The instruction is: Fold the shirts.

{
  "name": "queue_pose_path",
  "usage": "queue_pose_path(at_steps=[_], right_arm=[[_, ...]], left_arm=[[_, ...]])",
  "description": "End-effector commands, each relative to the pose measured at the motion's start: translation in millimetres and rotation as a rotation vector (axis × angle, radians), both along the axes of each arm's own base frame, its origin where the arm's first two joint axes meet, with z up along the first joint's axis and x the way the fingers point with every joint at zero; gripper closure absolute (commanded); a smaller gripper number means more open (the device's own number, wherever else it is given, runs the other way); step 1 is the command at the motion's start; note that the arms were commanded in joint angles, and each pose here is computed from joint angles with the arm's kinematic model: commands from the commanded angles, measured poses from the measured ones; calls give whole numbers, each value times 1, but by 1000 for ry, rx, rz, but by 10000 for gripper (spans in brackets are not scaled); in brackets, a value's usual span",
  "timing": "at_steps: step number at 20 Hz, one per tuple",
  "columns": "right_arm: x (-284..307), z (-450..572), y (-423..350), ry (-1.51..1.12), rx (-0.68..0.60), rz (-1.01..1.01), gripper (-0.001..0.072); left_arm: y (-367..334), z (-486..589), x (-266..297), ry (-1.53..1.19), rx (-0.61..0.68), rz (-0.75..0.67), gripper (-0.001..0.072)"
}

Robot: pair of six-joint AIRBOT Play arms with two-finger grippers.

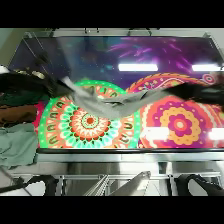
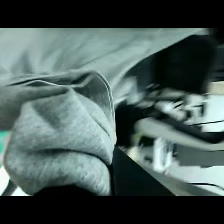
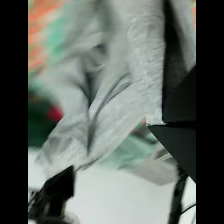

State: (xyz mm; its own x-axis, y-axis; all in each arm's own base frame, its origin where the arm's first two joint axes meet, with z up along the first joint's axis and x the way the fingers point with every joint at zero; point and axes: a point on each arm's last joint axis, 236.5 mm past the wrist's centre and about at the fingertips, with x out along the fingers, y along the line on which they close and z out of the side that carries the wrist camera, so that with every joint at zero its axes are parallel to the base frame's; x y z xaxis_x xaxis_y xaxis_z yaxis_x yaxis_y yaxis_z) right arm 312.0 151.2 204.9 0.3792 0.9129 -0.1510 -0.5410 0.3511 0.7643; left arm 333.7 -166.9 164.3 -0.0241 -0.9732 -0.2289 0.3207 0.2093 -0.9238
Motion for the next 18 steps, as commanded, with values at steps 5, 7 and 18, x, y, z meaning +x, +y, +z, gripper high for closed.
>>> queue_pose_path(at_steps=[5, 7, 18], right_arm=[[-100, 257, -39, -979, -163, -610, 703], [-90, 257, -52, -979, -203, -667, 703], [166, 1, -54, -376, -315, -461, 670]], left_arm=[[24, 263, -111, -709, -481, 135, 687], [27, 262, -96, -755, -345, 246, 682], [8, -37, 97, -223, 267, 255, 476]])
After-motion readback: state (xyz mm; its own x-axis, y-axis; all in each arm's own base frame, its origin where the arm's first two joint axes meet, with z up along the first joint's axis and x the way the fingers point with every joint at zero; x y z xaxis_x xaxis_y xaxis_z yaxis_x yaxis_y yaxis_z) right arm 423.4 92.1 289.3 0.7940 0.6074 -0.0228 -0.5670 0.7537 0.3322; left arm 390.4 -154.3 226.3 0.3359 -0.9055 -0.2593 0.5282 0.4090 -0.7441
